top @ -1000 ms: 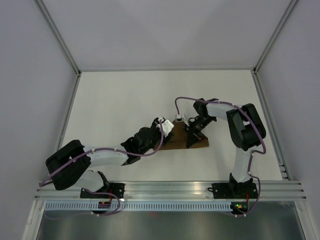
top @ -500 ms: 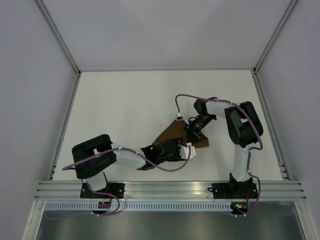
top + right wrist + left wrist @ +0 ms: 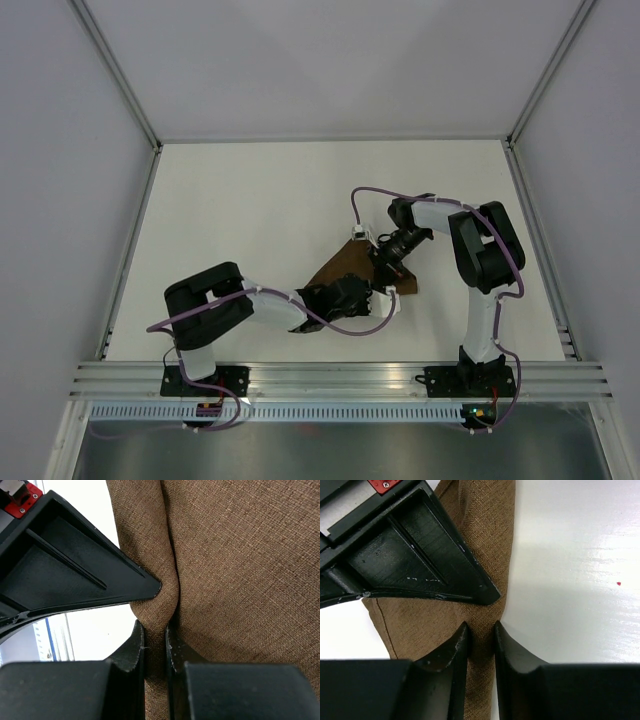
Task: Fold the napkin, place the utensils inside, and roll it up
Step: Roll the napkin at the center of the board.
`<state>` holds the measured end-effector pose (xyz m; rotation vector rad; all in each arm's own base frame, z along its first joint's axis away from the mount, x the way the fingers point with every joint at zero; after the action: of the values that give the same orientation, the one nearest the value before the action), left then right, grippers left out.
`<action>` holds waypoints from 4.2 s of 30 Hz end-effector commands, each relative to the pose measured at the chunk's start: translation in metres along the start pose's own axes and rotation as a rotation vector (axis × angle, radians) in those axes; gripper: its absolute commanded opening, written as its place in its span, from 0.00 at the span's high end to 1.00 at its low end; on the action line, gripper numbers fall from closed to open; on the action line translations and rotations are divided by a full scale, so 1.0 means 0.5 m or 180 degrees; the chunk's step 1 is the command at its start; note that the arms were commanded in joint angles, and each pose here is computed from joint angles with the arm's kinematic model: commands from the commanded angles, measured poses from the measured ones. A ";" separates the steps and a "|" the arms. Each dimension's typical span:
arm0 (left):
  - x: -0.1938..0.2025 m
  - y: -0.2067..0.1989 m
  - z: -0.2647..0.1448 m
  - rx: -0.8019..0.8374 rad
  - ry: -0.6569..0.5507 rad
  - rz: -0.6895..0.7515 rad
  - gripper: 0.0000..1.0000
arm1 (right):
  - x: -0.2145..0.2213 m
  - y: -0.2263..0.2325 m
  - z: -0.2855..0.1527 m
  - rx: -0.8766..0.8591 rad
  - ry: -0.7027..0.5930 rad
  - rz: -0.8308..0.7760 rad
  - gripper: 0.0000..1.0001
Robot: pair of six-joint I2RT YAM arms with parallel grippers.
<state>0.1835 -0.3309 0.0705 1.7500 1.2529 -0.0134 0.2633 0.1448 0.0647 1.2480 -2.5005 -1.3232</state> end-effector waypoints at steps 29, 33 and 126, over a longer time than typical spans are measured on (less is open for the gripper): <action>0.081 0.038 0.029 0.2070 0.0124 -0.1961 0.98 | -0.005 0.159 -0.266 0.1777 -0.2169 -0.1066 0.46; 0.099 0.031 0.041 0.2404 0.0229 -0.2216 0.98 | 0.046 0.150 -0.217 0.1827 -0.2002 -0.1352 0.44; 0.020 0.111 0.009 -0.0088 0.0104 0.0426 0.09 | -0.008 -0.073 0.001 0.0517 0.0182 -0.0466 0.94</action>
<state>0.2217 -0.3233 0.0975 1.7399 1.2258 0.0040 0.2946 0.1428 0.0737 1.5008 -2.6125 -1.2163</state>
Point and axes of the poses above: each gripper's point midway between its finger pads, its own z axis out along the fingers, its own y axis along the line the jaws close on, x = y × z, the point moved 8 cm from there along -z, back along the fingers, and after that the axes turned 15 degrees about z, right-handed, at the moved point
